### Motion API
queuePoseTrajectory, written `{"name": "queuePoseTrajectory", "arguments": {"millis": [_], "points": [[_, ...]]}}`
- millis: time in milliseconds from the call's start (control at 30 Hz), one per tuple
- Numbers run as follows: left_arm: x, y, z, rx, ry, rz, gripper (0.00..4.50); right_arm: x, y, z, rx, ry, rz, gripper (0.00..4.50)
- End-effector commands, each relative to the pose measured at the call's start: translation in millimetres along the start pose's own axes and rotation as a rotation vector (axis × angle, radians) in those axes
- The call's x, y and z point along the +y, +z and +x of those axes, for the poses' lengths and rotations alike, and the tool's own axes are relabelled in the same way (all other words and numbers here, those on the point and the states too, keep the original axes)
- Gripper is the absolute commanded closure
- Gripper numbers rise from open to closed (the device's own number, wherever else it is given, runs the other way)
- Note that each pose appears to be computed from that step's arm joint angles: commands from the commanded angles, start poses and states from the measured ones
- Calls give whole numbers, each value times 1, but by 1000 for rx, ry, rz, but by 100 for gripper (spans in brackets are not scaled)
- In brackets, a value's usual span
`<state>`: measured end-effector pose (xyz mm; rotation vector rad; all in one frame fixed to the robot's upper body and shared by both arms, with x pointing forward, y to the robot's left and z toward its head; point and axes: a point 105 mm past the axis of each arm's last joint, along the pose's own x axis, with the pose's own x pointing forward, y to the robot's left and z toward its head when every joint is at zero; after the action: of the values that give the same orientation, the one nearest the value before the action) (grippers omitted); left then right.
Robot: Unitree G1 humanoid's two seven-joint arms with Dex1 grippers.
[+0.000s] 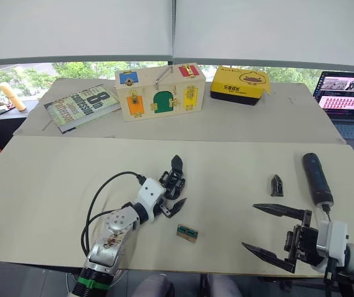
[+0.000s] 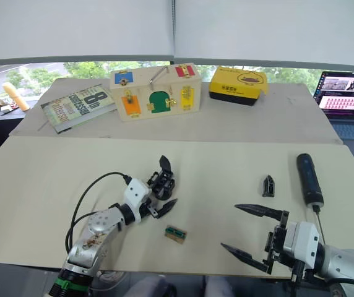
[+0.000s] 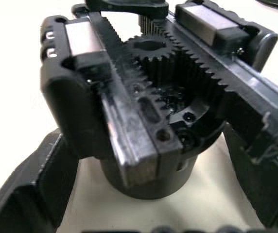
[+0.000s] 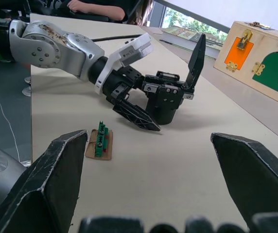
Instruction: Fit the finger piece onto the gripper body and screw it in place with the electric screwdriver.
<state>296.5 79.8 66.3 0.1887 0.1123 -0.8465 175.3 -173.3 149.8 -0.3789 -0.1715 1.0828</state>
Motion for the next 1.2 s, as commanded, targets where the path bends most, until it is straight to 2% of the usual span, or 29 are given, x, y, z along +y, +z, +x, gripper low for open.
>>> {"name": "queuePoseTrajectory", "arguments": {"millis": [33,167,233,333,433,567,633,800,1000,1167,1200], "points": [[12,-4,-17,36,-110,15,2,-1,6,-1,-34,-7,-37,0],[29,-4,-28,50,-211,40,2,-2,5,-1,-35,-10,-39,0],[34,-3,-32,48,-312,54,2,-1,4,0,-36,-10,-37,0],[51,-1,-29,55,-374,124,2,1,3,1,-38,-7,-35,0],[59,8,-17,20,-433,173,2,1,3,0,-35,-7,-36,0],[54,14,-2,4,-535,203,2,2,3,-2,-30,-10,-38,0],[51,10,1,40,-588,237,2,2,4,-2,-27,-13,-40,0],[52,17,7,26,-639,256,2,4,4,-7,-14,-27,-41,0],[46,12,13,37,-675,285,2,4,4,-6,-12,-32,-44,0],[47,10,9,13,-664,289,209,4,4,-6,-9,-43,-46,0],[46,10,8,5,-665,288,219,4,4,-6,-8,-46,-47,0]]}}
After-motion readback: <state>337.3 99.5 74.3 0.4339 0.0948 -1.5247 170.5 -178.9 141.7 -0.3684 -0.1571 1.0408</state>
